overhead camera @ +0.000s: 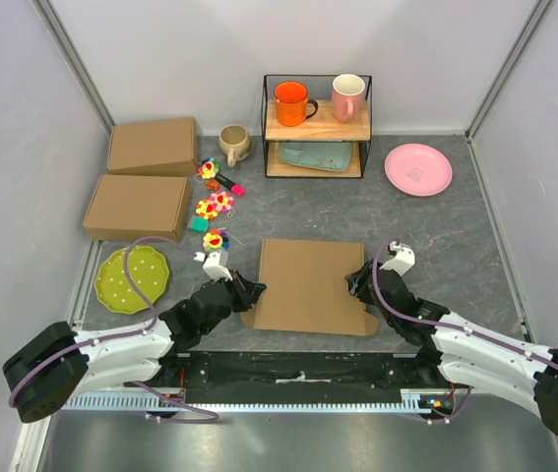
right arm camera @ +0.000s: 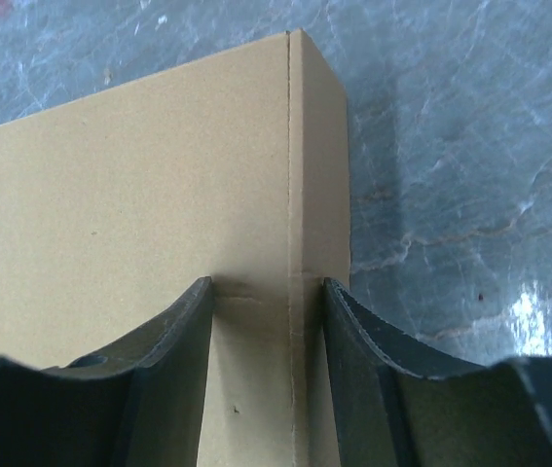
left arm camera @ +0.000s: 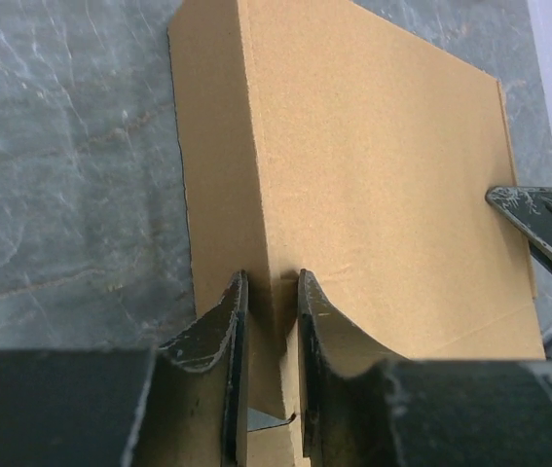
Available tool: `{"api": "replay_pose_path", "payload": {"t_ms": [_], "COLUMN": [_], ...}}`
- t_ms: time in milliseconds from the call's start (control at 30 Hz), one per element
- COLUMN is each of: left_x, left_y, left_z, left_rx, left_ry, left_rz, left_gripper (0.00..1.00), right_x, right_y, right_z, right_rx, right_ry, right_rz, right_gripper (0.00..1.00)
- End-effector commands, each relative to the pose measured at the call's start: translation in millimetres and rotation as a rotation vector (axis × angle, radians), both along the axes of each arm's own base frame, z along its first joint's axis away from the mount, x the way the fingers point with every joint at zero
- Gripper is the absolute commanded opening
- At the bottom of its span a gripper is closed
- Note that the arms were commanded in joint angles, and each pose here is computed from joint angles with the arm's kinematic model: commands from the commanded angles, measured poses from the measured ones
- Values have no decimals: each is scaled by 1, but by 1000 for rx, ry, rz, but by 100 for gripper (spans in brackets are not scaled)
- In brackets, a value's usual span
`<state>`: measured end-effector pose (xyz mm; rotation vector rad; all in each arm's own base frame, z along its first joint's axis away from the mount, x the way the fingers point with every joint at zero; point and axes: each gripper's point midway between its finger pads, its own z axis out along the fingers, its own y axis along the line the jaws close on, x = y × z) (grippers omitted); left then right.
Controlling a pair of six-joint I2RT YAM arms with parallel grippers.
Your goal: Fold the paper box
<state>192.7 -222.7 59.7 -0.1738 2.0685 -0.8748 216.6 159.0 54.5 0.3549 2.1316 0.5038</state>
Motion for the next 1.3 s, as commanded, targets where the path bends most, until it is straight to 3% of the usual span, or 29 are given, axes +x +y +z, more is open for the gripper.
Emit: {"api": "replay_pose_path", "payload": {"t_ms": [0,267,467,767,833,867,900,1000,1100,1267], "left_x": [3,57,58,48,50,51,48,60,65,69], "left_y": [-16,-15,-15,-13,-11,-11,-2,11,22,41], "left_z": [-3,-14,-17,-8,0,6,-2,27,54,65], "left_rx": [49,61,34,4,3,0,49,84,90,104], "left_ry": [-2,53,84,75,68,61,98,56,-12,-50], "left_rz": [-66,17,12,-9,-3,0,20,100,136,211], "left_gripper": [15,15,16,17,20,24,37,56,63,61], "right_x": [-6,41,65,60,59,61,61,63,62,54], "right_y": [23,39,39,26,24,24,22,10,-2,-27], "right_z": [-14,-13,-20,-18,-12,0,7,36,62,78], "right_rx": [-27,-125,-104,-106,-107,-91,-89,-101,-119,-158], "right_ry": [46,-6,25,45,44,19,10,-28,-67,-105], "right_rz": [120,121,136,142,136,126,115,62,29,-37], "right_gripper": [36,36,36,41,49,60,65,77,84,85]}}
